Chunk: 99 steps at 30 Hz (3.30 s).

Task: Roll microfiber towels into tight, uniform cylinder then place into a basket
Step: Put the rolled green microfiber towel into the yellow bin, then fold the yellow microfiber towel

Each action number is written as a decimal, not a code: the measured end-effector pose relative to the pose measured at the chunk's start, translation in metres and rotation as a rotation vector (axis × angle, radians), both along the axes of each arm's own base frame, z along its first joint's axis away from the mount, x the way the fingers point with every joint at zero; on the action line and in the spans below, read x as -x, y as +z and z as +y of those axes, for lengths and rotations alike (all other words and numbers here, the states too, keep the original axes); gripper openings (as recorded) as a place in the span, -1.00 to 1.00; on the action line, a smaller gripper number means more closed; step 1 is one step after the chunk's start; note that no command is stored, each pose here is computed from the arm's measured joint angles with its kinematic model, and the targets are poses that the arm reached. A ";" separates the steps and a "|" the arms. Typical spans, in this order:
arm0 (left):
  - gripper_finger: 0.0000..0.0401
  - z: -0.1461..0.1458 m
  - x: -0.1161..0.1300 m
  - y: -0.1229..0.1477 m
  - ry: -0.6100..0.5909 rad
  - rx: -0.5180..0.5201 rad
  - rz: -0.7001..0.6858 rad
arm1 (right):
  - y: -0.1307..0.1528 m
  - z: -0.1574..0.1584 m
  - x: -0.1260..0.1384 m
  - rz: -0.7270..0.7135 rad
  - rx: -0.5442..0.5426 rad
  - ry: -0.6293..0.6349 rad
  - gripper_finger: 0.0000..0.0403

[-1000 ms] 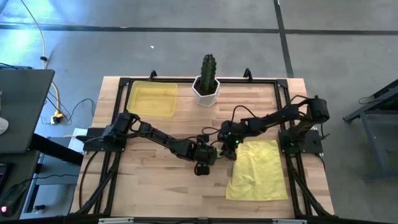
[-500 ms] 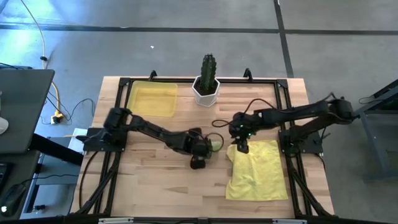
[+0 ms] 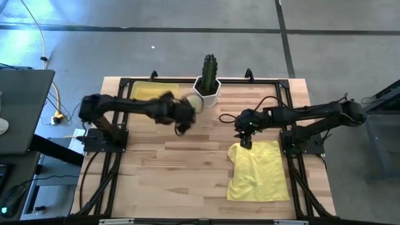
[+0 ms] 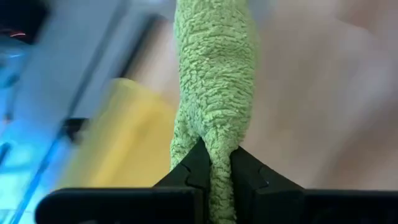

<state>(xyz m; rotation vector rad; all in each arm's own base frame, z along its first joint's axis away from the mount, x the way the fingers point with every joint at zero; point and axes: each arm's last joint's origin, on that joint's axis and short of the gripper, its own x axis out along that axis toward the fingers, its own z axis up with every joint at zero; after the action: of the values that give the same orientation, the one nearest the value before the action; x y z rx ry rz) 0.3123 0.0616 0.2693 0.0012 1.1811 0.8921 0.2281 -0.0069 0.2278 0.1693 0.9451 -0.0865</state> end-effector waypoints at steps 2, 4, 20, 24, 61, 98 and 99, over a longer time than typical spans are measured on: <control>-0.90 0.014 0.008 0.008 0.075 -0.043 -0.018 | -0.002 -0.001 0.003 0.029 0.017 -0.013 -0.30; -0.90 0.027 0.023 0.011 0.150 -0.041 0.032 | -0.002 -0.001 0.002 0.027 0.041 -0.029 -0.30; -0.91 0.109 0.084 -0.054 0.577 -0.001 0.072 | -0.002 -0.003 0.002 0.032 0.084 -0.052 -0.30; -0.91 0.122 0.090 -0.070 0.625 -0.022 -0.008 | -0.002 -0.003 0.002 0.028 0.085 -0.052 -0.30; -0.91 0.124 0.088 -0.107 0.590 0.162 -0.294 | 0.002 -0.003 -0.002 -0.030 0.081 -0.061 -0.30; -0.17 0.141 0.053 -0.050 0.402 0.168 -0.139 | -0.001 -0.002 0.002 0.019 0.036 -0.073 -0.30; -0.18 0.138 0.049 -0.045 0.372 0.190 -0.155 | -0.003 -0.002 0.004 0.041 0.009 -0.088 -0.30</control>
<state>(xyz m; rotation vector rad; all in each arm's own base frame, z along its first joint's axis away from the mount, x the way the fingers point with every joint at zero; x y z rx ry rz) 0.2637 0.2000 0.2239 -0.4465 1.1343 1.0790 0.2246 -0.0088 0.2252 0.2011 0.9782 -0.1756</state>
